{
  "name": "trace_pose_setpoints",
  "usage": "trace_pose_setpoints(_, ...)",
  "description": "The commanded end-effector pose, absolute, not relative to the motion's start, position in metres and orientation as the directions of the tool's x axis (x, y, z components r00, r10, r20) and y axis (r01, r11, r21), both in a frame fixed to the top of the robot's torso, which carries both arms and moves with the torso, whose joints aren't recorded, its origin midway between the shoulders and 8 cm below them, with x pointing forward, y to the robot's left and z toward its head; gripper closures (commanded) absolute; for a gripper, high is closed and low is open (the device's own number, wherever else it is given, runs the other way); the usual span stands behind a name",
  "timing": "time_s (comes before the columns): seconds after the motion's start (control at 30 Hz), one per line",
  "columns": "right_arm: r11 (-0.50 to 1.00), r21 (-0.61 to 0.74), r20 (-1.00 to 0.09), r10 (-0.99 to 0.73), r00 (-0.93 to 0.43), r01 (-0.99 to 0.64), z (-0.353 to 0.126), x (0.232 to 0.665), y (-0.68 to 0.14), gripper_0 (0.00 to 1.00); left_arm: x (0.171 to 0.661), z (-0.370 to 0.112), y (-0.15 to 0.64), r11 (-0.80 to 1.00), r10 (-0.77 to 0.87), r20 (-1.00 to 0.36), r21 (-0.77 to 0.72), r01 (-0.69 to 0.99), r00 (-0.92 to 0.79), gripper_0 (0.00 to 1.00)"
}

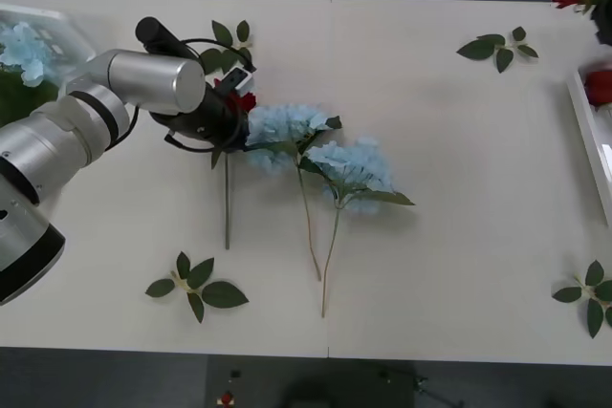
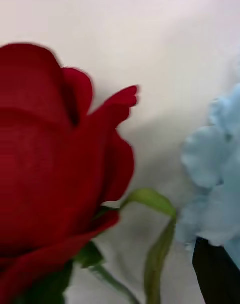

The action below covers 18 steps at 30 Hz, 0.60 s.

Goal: Put the red flowers into the right box and the blue flowers into the left box

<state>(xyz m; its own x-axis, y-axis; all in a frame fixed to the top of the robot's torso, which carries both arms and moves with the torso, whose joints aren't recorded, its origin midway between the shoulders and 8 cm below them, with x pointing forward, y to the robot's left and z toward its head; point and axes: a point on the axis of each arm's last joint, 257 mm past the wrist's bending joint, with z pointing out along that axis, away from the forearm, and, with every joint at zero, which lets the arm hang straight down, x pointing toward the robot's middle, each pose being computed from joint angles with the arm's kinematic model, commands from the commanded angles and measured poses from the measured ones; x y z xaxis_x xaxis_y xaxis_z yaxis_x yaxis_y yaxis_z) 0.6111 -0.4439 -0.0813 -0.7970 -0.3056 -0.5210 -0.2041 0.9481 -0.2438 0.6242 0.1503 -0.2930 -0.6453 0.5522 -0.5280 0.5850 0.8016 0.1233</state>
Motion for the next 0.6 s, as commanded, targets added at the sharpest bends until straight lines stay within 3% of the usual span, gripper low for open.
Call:
trace_pose_setpoints(0.03, 0.923, -0.370, -0.501, -0.295, -0.814, -0.107, -0.059, 0.603, -0.509, 1.00, 0.634, -0.283, 0.174, 0.782, 0.606, -0.486, 0.215, 0.585, -0.630, 0.33)
trace_pose_setpoints(0.13, 0.897, -0.442, -0.503, -0.267, -0.822, -0.022, -0.063, 0.602, -0.552, 1.00, 0.635, -0.282, 0.179, 0.780, 0.611, -0.482, 0.226, 0.584, -0.629, 0.69)
trace_pose_setpoints(0.23, 0.883, -0.467, -0.533, -0.233, -0.813, 0.053, -0.078, 0.602, -0.588, 1.00, 0.635, -0.281, 0.178, 0.774, 0.618, -0.483, 0.233, 0.589, -0.621, 0.92)
trace_pose_setpoints(0.4, 0.864, -0.490, -0.562, -0.211, -0.800, 0.116, -0.118, 0.592, -0.630, 1.00, 0.636, -0.281, 0.180, 0.768, 0.627, -0.477, 0.247, 0.591, -0.616, 0.99)
trace_pose_setpoints(0.6, 0.811, -0.575, -0.560, -0.296, -0.774, 0.105, -0.151, 0.589, -0.651, 1.00, 0.642, -0.276, 0.183, 0.774, 0.621, -0.490, 0.259, 0.578, -0.612, 1.00)
